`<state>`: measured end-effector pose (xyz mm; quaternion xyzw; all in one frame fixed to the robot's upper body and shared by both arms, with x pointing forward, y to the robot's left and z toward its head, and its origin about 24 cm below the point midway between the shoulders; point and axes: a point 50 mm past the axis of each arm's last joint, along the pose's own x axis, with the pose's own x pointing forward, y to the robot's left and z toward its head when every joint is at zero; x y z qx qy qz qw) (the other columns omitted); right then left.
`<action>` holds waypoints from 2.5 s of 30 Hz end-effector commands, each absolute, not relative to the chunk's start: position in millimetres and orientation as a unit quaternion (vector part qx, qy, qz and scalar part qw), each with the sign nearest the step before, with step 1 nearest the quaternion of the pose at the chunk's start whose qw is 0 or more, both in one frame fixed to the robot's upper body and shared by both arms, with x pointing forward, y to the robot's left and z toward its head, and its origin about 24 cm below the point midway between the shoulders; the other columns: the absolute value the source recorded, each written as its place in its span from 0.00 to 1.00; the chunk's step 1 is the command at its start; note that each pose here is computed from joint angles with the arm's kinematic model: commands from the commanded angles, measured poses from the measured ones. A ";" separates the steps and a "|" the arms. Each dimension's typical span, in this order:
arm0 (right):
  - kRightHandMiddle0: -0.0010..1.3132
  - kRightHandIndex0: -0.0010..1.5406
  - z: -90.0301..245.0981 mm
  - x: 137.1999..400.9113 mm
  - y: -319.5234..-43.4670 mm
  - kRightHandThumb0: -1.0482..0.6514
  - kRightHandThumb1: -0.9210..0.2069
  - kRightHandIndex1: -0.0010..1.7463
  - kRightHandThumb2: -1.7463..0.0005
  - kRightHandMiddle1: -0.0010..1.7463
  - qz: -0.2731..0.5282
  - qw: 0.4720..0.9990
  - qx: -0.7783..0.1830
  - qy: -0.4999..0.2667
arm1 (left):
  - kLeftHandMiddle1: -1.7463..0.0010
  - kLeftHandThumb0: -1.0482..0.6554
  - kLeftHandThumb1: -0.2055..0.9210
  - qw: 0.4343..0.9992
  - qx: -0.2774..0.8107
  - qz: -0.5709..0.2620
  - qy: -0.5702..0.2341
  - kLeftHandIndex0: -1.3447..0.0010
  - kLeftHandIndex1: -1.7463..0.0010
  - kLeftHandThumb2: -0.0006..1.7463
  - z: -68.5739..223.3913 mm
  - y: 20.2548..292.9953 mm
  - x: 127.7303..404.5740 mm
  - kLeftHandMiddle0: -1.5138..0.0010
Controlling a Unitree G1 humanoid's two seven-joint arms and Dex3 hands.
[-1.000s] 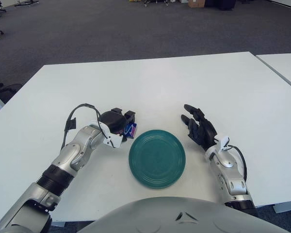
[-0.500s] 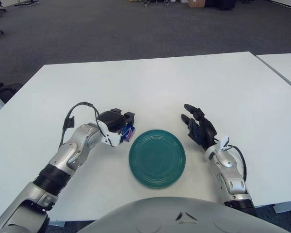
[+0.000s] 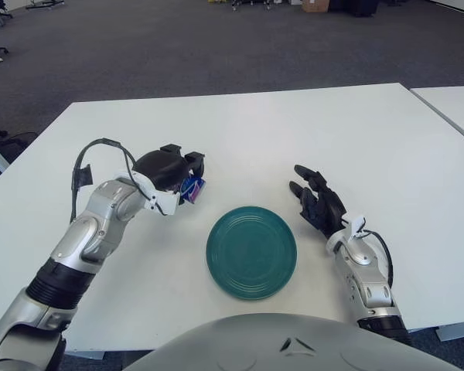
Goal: Put the gum into the plate.
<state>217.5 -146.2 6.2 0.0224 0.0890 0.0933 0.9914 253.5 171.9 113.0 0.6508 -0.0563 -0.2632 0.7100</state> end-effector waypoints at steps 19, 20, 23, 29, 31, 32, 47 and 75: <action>0.00 0.22 -9.2 211.4 -149.8 0.17 0.00 0.01 0.51 0.36 0.092 0.988 0.016 0.124 | 0.05 0.61 0.50 0.773 0.547 -0.276 -0.168 0.58 0.13 0.67 167.5 118.9 228.1 0.62; 0.00 0.22 -9.1 211.3 -149.5 0.17 0.00 0.01 0.51 0.36 0.092 0.988 0.014 0.123 | 0.06 0.61 0.50 0.774 0.539 -0.287 -0.170 0.58 0.12 0.67 167.7 114.7 225.9 0.62; 0.00 0.22 -9.1 211.2 -149.7 0.17 0.00 0.01 0.50 0.36 0.089 0.989 0.009 0.122 | 0.07 0.61 0.50 0.777 0.519 -0.315 -0.170 0.58 0.10 0.67 168.6 105.8 221.2 0.63; 0.00 0.20 -8.4 210.8 -150.0 0.17 0.00 0.00 0.50 0.36 0.090 0.989 0.004 0.121 | 0.07 0.61 0.49 0.789 0.457 -0.374 -0.170 0.58 0.09 0.68 163.8 90.1 209.9 0.63; 0.00 0.18 -7.6 210.1 -150.2 0.17 0.00 0.00 0.50 0.36 0.093 0.988 0.002 0.121 | 0.07 0.61 0.49 0.789 0.444 -0.391 -0.165 0.58 0.08 0.68 159.9 85.7 206.0 0.63; 0.00 0.17 -7.3 209.9 -150.2 0.17 0.00 0.00 0.51 0.35 0.094 0.988 0.001 0.122 | 0.07 0.61 0.49 0.789 0.441 -0.397 -0.161 0.58 0.09 0.68 158.6 84.5 205.1 0.63; 0.00 0.17 2.2 209.1 -147.9 0.18 0.00 0.01 0.53 0.40 0.107 0.986 -0.035 0.123 | 0.00 0.61 0.53 0.765 0.454 -0.439 -0.123 0.58 0.20 0.64 132.6 64.3 206.2 0.63; 0.00 0.16 1.5 211.5 -146.5 0.22 0.00 0.00 0.54 0.37 0.074 0.988 -0.027 0.134 | 0.25 0.20 0.99 0.728 0.491 -0.463 -0.121 0.90 0.25 0.15 102.0 66.0 213.9 0.76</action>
